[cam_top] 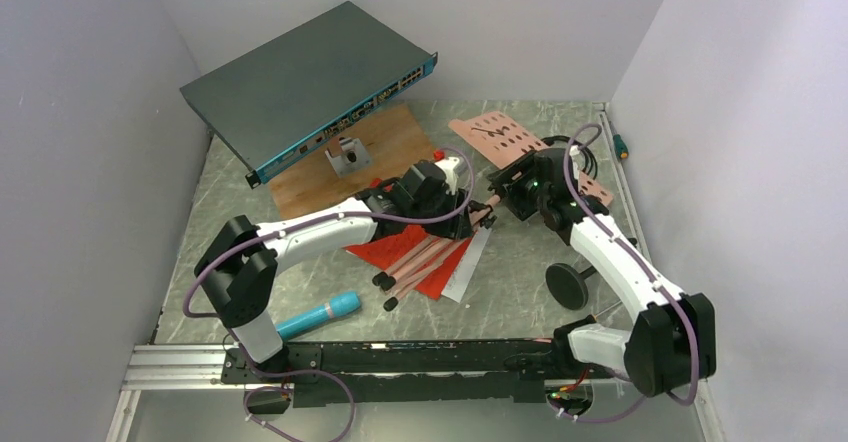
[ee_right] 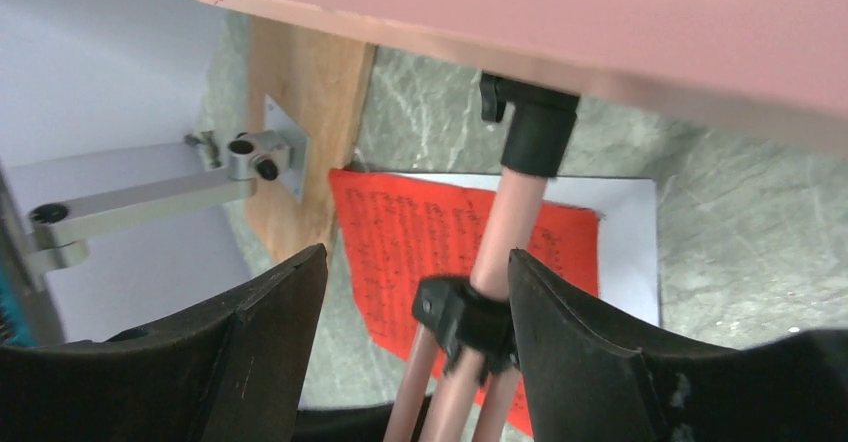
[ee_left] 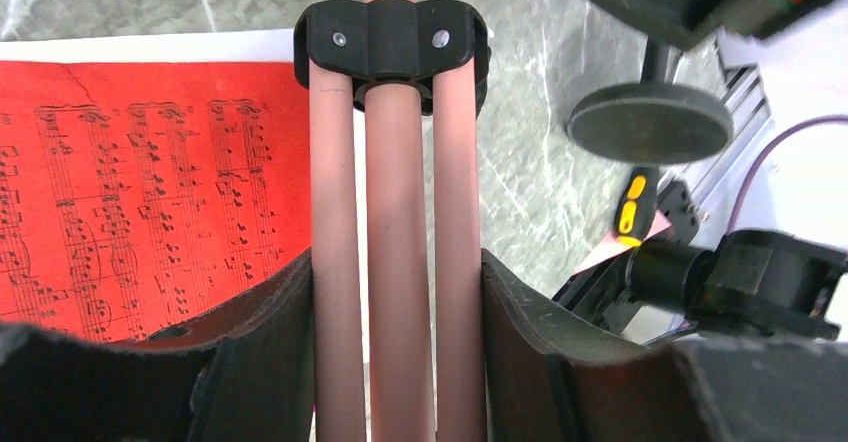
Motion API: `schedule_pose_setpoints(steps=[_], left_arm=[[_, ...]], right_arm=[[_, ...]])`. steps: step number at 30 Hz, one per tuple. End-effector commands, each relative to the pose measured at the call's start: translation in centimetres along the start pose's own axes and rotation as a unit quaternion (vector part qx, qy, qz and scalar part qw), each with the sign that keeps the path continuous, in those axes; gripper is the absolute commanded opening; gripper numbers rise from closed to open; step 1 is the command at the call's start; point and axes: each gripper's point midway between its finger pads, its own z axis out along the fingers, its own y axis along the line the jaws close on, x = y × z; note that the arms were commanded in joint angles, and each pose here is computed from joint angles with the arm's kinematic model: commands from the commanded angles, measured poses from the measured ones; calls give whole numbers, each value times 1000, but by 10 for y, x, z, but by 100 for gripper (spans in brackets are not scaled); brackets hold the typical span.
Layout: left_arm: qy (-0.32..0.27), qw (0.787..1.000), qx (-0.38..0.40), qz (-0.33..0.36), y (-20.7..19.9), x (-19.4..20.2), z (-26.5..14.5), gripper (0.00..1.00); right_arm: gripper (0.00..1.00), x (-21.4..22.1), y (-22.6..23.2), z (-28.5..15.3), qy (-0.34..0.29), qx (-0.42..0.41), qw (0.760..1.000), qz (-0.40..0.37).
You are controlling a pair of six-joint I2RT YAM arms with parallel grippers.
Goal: Set up the instrument practice props
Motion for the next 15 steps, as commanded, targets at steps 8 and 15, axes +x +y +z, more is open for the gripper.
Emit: schedule_pose_setpoints(steps=[8,15], left_arm=[[-180,967,103,150,-95,-87,-49,0],[-173,967,71,170,-86,-81,-41,0]], right_arm=[[60,19,-35,23,21,110,990,-82],[66,7,-38,5,-32,158,974,-156]])
